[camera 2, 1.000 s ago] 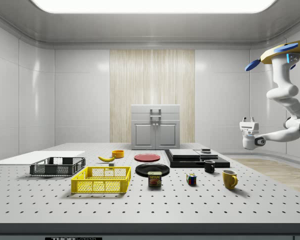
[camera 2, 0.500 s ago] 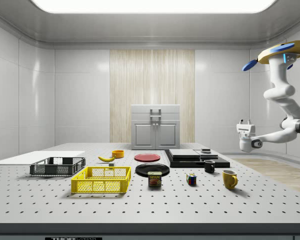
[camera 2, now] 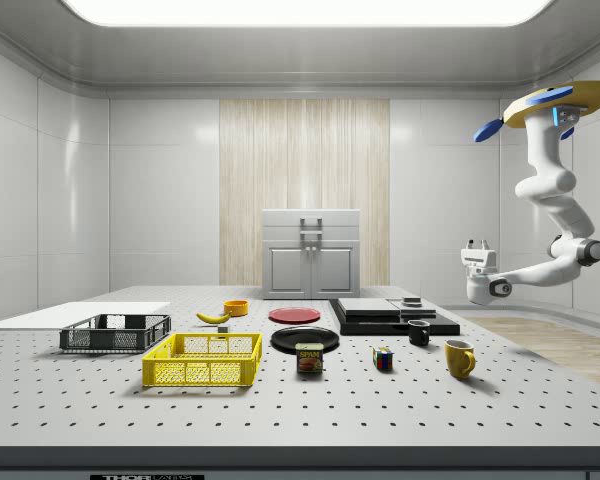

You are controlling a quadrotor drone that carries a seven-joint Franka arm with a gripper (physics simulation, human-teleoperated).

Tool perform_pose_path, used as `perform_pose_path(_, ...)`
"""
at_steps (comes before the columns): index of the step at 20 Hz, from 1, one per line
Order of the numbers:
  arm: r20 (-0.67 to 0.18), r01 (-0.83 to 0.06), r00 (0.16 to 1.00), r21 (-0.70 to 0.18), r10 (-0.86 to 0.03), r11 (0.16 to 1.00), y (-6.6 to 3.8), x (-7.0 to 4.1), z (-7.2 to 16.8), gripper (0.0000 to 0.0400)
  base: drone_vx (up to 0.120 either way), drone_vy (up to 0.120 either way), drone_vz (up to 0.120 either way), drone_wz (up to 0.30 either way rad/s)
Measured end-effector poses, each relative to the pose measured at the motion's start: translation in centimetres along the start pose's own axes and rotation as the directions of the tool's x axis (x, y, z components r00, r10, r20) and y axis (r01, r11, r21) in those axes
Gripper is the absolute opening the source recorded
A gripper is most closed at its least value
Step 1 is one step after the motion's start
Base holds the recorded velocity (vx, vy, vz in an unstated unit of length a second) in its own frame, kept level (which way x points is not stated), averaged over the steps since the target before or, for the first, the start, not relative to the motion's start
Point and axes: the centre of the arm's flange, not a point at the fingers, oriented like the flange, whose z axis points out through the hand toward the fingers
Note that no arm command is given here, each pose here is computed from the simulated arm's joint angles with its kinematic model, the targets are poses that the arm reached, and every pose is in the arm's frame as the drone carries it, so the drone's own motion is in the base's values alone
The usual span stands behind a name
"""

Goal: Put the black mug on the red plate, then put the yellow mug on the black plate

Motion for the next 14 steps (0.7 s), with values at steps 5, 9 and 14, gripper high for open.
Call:
perform_pose_path(5, -0.003, 0.0, 1.0, 0.002, 0.0, 1.0, 0.02, -0.03, -0.01, 0.04, 0.12, -0.072, 0.0, 0.0)
perform_pose_path(9, -0.007, 0.0, 1.0, 0.003, 0.0, 1.0, 0.03, -0.07, -0.02, 0.04, 0.09, -0.07, 0.0, 0.0)
perform_pose_path(14, -0.013, 0.0, 1.0, 0.002, 0.0, 1.0, 0.02, -0.13, -0.02, 0.04, 0.12, 0.0, 0.0, 0.0)
